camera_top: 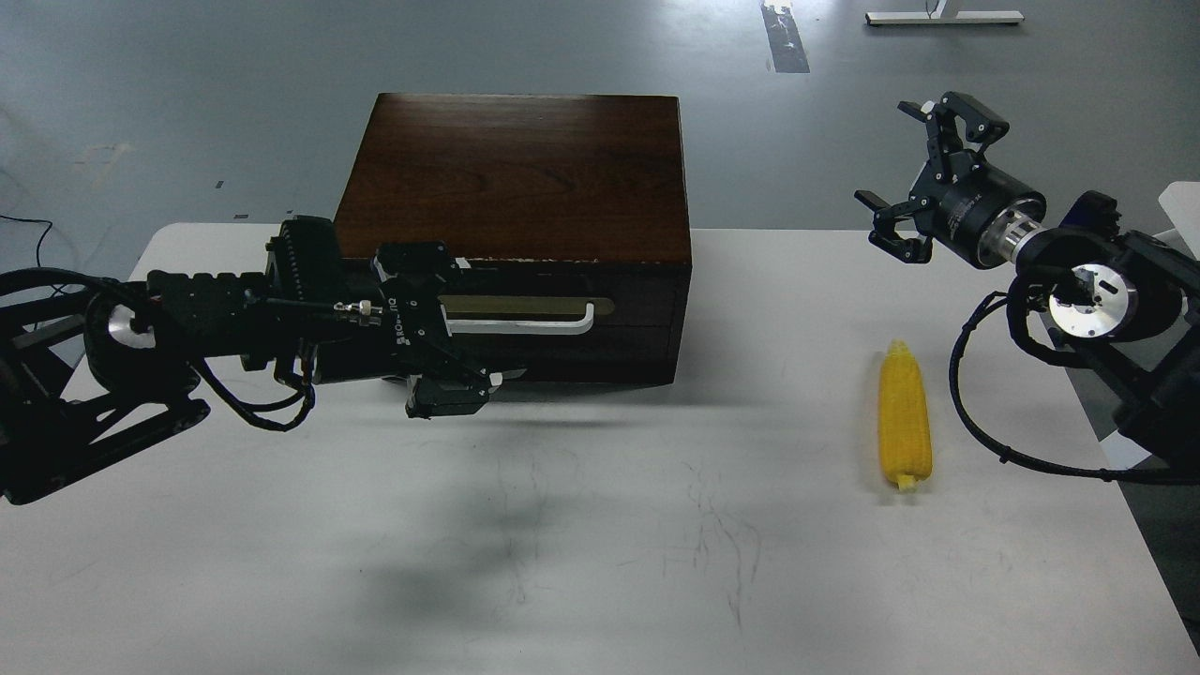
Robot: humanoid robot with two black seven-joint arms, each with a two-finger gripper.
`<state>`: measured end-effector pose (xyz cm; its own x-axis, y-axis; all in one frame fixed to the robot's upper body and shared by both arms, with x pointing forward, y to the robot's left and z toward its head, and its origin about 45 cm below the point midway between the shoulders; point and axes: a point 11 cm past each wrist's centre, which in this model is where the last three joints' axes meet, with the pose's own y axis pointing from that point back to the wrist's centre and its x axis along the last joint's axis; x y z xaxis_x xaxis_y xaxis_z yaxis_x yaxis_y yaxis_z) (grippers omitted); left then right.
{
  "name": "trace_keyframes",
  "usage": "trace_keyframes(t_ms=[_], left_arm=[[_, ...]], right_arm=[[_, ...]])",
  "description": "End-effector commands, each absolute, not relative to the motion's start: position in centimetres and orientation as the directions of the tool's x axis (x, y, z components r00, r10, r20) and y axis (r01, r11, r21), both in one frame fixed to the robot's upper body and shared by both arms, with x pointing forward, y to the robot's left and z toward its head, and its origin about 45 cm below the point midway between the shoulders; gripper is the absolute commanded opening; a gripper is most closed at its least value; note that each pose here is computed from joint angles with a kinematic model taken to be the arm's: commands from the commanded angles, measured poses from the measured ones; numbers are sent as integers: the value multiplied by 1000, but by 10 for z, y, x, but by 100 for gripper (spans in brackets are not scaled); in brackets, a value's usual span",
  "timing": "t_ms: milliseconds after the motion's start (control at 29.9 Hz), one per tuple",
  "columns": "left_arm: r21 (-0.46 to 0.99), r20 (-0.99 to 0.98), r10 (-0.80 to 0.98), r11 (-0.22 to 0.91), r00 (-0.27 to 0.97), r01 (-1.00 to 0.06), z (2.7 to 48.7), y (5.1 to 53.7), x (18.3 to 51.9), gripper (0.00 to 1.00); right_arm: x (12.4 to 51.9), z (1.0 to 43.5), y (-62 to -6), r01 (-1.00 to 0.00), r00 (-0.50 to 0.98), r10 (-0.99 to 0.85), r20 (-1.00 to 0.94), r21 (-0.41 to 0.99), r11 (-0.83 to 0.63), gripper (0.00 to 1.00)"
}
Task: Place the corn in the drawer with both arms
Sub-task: 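Lower the left gripper and hook it onto the white drawer handle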
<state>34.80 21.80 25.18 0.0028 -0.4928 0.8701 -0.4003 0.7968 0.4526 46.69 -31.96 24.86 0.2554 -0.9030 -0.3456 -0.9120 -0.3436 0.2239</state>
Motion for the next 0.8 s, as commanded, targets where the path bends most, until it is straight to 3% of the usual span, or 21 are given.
trace_keyframes(t_ms=[0, 769], left_arm=[[451, 873, -488, 800, 7, -396, 249, 214, 349, 97], [485, 856, -517, 783, 26, -390, 238, 216, 352, 98]], right_arm=[[467, 248, -320, -912, 254, -903, -345, 224, -343, 100], [466, 245, -325, -914, 241, -908, -342, 233, -331, 100]])
